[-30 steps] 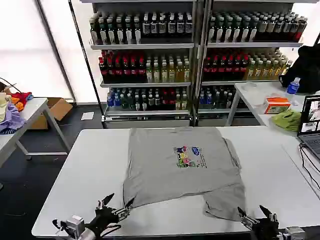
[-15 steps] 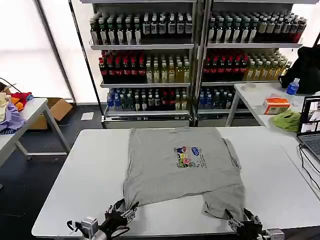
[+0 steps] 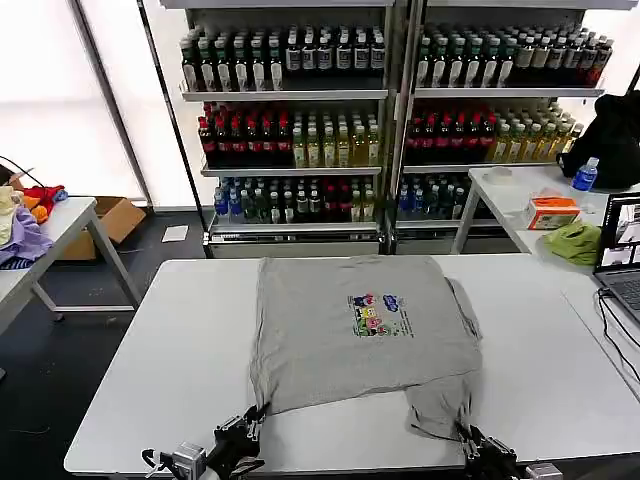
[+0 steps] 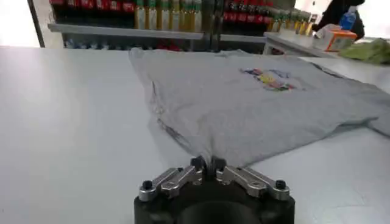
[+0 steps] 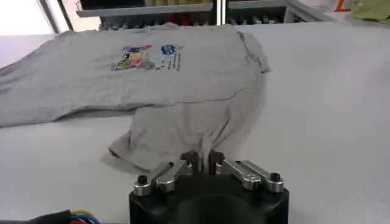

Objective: Fold and organize the clothes.

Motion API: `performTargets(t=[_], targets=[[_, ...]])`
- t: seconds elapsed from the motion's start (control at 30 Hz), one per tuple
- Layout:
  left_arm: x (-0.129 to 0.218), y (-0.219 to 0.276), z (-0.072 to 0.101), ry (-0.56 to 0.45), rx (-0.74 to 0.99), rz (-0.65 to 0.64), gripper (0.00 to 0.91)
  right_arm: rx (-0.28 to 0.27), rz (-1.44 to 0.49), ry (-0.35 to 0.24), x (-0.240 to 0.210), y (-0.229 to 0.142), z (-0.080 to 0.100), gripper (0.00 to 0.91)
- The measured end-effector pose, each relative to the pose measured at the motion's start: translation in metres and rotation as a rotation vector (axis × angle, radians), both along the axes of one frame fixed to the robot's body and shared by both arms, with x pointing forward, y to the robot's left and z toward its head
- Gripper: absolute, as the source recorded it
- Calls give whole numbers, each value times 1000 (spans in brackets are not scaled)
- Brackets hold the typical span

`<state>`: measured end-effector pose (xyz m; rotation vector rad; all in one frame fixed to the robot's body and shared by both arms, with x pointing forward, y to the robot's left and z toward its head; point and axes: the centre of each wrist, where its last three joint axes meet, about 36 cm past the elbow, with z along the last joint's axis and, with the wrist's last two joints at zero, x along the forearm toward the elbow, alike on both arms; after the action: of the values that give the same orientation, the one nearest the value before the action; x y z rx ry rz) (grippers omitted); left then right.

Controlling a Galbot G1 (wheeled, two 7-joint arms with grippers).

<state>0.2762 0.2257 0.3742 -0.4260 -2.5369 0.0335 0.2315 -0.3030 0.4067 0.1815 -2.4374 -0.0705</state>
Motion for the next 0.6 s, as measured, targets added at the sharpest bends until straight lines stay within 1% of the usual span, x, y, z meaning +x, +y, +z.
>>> performTargets(t=[0.13,0.27,0.33,0.47,0.6], targets=[[0,2,1,-23,18,12,10,35,15,-34,-5,-1,7,0],[-2,8,9,-45,38,18,10,54,47,-68,-14,-1,19,0],[-5,11,15,-57,48,18,10,57,62,-91,-19,-2,27,0],[-12,21,34,-93,69,13,10,55,99,-125,-31,-2,42,0],[-26,33,50,-103,100,12,10,58,142,-138,-46,3,53,0]])
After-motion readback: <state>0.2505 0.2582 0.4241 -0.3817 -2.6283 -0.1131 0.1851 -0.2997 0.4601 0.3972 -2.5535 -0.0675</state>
